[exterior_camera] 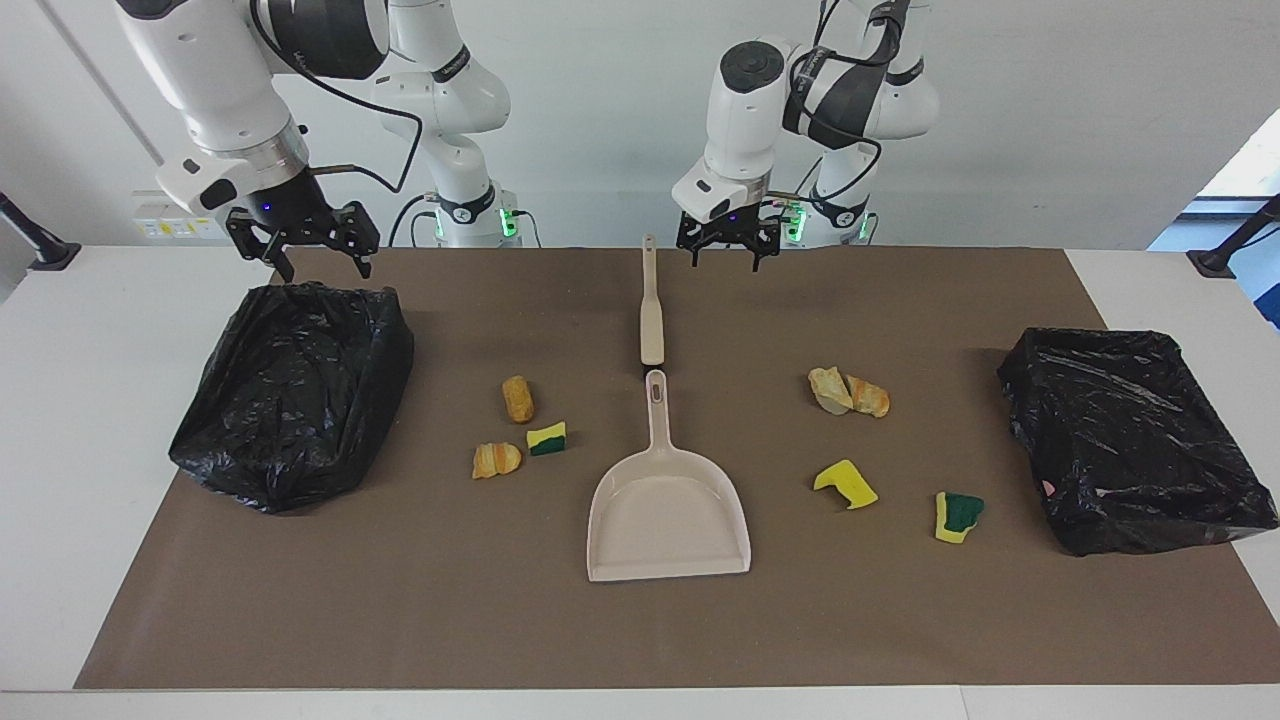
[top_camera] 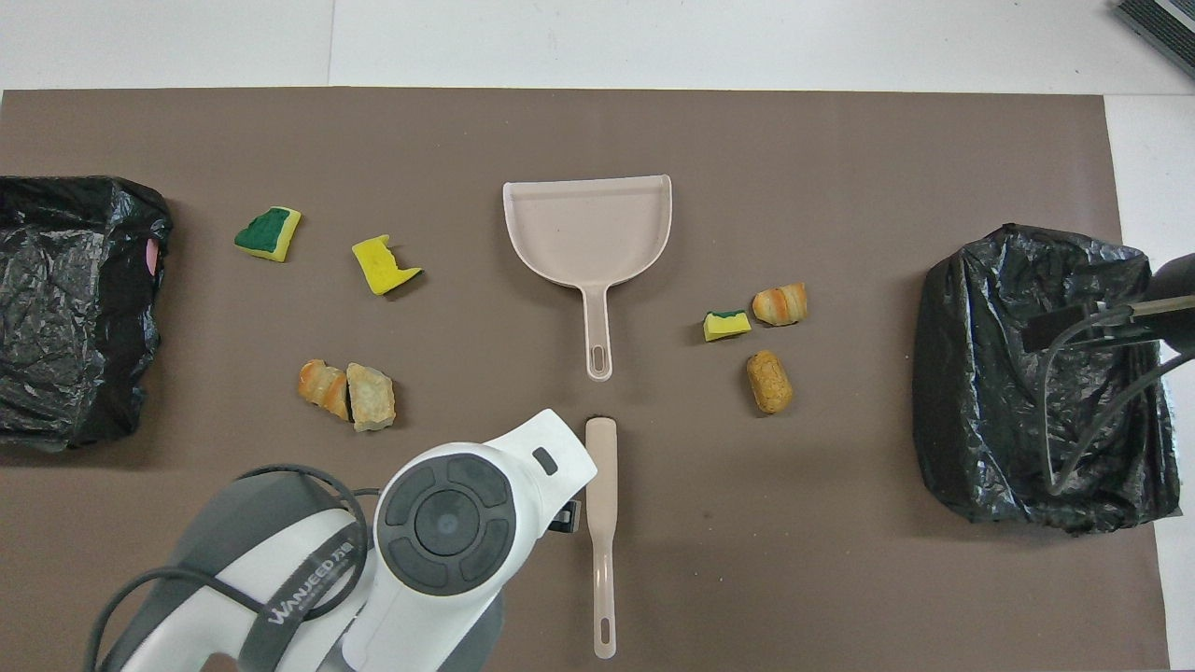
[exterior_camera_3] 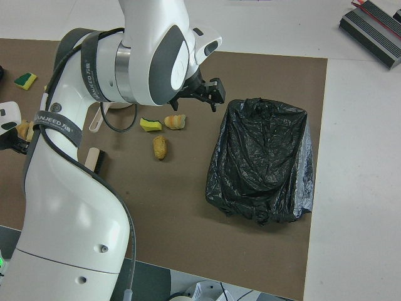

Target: Sweep and dump trash in bin

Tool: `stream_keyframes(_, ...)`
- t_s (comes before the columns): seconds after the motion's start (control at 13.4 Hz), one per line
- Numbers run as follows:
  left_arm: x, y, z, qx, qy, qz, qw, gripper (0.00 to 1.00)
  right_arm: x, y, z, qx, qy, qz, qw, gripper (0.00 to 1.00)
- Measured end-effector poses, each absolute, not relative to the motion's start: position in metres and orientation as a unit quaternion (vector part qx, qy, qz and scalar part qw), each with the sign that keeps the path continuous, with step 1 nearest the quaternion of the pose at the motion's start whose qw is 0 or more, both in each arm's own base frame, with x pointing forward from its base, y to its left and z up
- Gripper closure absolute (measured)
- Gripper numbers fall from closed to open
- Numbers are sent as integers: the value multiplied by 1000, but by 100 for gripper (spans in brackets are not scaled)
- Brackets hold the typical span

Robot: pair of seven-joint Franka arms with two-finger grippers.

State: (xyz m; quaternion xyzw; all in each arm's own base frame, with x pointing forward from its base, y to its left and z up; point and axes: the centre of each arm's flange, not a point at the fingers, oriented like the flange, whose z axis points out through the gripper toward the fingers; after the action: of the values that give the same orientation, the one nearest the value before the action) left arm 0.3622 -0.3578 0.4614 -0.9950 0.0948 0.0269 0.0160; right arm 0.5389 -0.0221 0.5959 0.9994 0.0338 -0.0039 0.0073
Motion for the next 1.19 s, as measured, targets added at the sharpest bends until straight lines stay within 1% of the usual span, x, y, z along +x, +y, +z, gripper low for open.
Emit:
stream_keyframes(0.15,348,-372,441,-995,93,18,12,0,544,-17,588,999,38,-2,8,0)
stream_keyframes(0.3,334,-383,421,-996,93,15,9,0,555,6,579,998,57,-3,9,0)
stream_keyframes(0.52,312,-408,401,-996,87,15,-4,0,572,37,575,998,58,-2,11,0)
stream_keyframes(0.75,293,-428,382,-995,93,27,-14,0,580,67,562,998,58,-11,11,0)
stream_keyframes(0.9,283,-431,373,-995,98,35,-11,0,586,96,553,1000,24,-17,-5,0)
stream_keyframes(1.19,267,-431,356,-994,99,39,-4,0,615,160,533,999,-14,-27,-38,0)
